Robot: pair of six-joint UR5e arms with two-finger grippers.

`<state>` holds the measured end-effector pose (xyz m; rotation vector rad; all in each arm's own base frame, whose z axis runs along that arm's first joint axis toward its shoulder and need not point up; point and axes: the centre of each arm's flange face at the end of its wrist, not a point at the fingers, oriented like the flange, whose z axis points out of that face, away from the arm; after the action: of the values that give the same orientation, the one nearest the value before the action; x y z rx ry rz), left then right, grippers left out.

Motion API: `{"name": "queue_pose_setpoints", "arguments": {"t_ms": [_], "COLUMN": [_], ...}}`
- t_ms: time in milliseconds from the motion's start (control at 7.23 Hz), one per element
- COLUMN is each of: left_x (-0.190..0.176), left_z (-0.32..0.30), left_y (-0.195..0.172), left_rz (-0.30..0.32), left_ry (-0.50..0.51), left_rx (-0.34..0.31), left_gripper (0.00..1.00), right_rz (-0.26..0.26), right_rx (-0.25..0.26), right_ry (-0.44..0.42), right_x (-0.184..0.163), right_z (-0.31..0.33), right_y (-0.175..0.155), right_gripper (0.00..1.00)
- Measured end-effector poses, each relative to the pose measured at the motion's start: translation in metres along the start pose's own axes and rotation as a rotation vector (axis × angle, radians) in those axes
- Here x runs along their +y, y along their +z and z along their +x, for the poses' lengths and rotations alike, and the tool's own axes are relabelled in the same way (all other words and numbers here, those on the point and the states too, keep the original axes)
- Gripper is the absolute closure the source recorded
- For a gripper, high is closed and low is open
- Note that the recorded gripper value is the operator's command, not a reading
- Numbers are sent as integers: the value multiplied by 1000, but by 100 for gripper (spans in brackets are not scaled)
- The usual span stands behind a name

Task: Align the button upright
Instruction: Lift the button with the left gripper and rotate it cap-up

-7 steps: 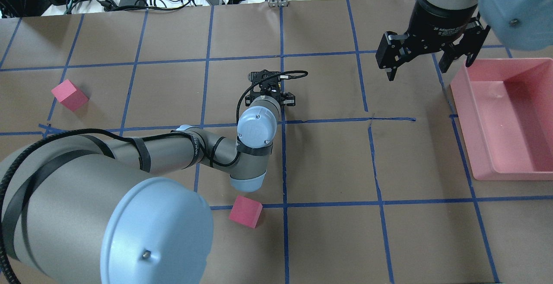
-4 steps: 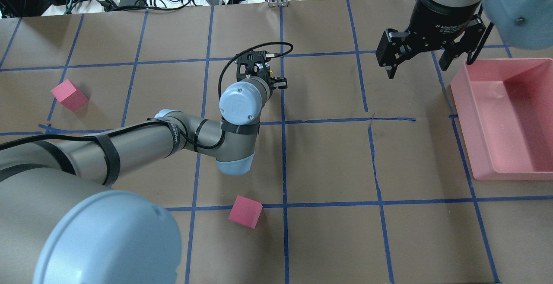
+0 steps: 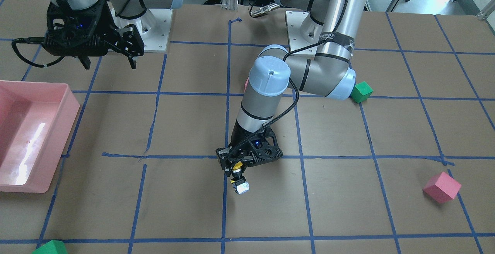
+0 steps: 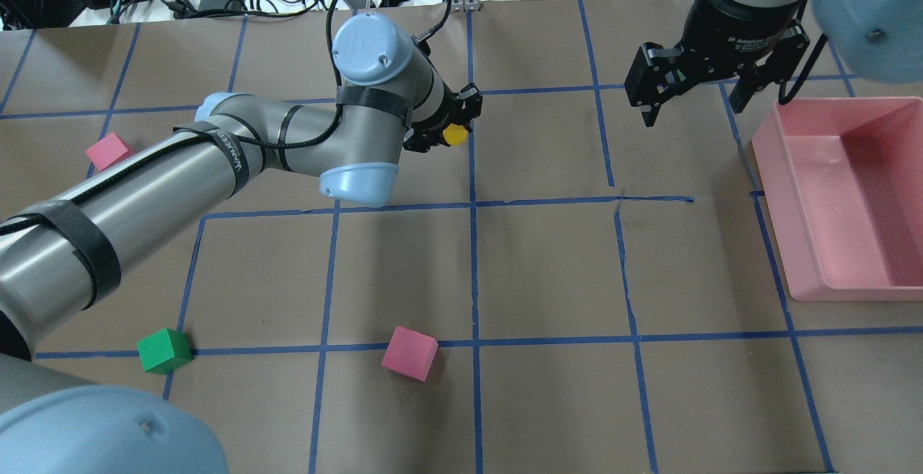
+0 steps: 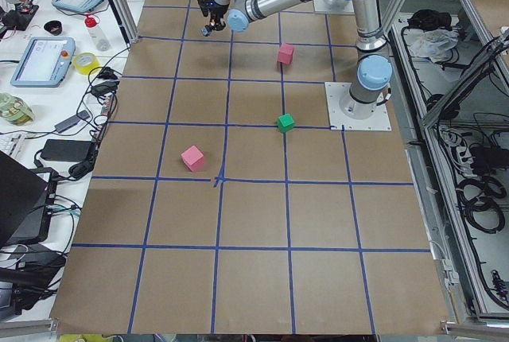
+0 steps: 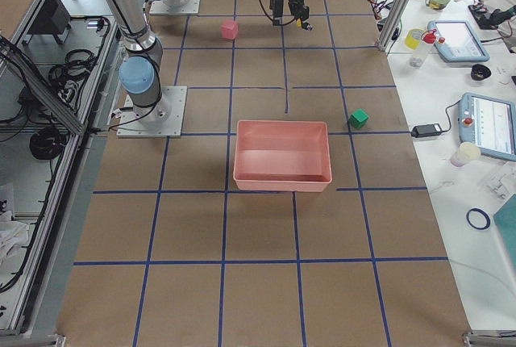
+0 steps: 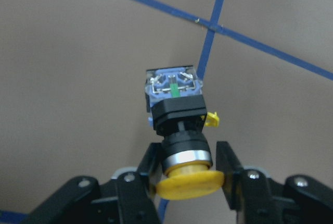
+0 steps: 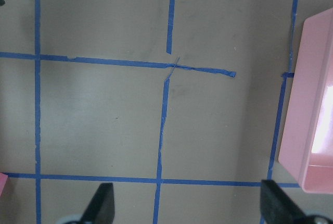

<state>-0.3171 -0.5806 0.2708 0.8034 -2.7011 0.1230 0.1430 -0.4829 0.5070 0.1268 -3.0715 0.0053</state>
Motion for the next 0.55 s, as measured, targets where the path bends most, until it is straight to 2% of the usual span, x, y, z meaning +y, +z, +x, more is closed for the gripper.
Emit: {"name": "queue_pose_setpoints", "arguments": {"t_ms": [138, 277, 415, 553], "left_x": [-4, -13, -23, -32], "left_z": [-2, -8, -18, -28], "left_y": [-2, 0, 5, 14], "left_rz": [-154, -316, -443, -523], "left_ry": [-155, -301, -406, -468], "left_rx": [-17, -3, 13, 10], "left_gripper": [100, 100, 100, 100], "right_rz": [1, 3, 4, 4], "right_rx": [-2, -7, -16, -31], "right_ry": [1, 2, 2, 2], "right_x": [0, 0, 0, 0], "right_z": [0, -1, -2, -3], "right_y": [0, 0, 0, 0], "right_gripper": [0, 0, 0, 0]}}
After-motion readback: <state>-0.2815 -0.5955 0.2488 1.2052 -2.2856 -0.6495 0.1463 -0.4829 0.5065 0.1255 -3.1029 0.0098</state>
